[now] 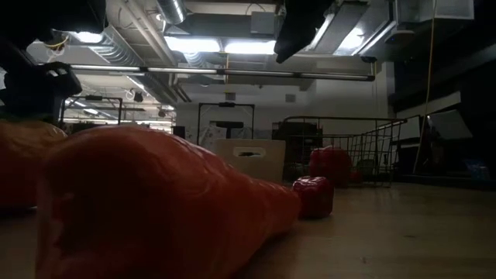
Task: Sort produce into baskets
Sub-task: Put the orange tomato into the white bin
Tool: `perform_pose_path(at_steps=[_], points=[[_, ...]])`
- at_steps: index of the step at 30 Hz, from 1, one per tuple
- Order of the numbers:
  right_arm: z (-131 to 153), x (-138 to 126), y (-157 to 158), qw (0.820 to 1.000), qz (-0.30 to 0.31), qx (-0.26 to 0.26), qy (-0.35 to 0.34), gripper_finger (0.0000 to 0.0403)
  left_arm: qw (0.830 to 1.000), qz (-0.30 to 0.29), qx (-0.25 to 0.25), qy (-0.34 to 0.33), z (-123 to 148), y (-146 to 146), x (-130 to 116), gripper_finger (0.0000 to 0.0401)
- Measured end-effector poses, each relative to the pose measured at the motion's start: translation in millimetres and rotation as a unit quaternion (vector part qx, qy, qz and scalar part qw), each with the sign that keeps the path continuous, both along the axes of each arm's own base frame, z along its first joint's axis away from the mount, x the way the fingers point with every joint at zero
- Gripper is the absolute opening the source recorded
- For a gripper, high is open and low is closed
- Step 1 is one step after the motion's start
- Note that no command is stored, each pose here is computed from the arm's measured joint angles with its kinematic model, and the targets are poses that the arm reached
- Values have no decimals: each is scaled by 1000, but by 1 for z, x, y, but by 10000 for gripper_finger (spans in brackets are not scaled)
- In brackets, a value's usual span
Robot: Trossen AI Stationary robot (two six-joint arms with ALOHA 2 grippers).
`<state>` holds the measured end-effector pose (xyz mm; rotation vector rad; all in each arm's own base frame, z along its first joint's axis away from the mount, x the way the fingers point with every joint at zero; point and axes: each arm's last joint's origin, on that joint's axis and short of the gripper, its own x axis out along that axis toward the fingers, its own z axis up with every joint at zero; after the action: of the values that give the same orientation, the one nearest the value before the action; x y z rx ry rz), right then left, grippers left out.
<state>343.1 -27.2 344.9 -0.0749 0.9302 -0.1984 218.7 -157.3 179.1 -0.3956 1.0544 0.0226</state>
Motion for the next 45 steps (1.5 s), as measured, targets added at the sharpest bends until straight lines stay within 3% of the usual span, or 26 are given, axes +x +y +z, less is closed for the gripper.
perform_pose_path(at_steps=[10,25,38,45], points=[[0,0,0,1000,0,0,0,372,1000,12,-4,7,-1,0,0,384],[0,0,0,1000,0,0,0,372,999,17,22,39,-31,-6,9,384],[0,0,0,1000,0,0,0,372,997,59,24,42,-32,4,15,383],[0,0,0,1000,0,0,0,372,996,66,36,39,-33,19,24,343]])
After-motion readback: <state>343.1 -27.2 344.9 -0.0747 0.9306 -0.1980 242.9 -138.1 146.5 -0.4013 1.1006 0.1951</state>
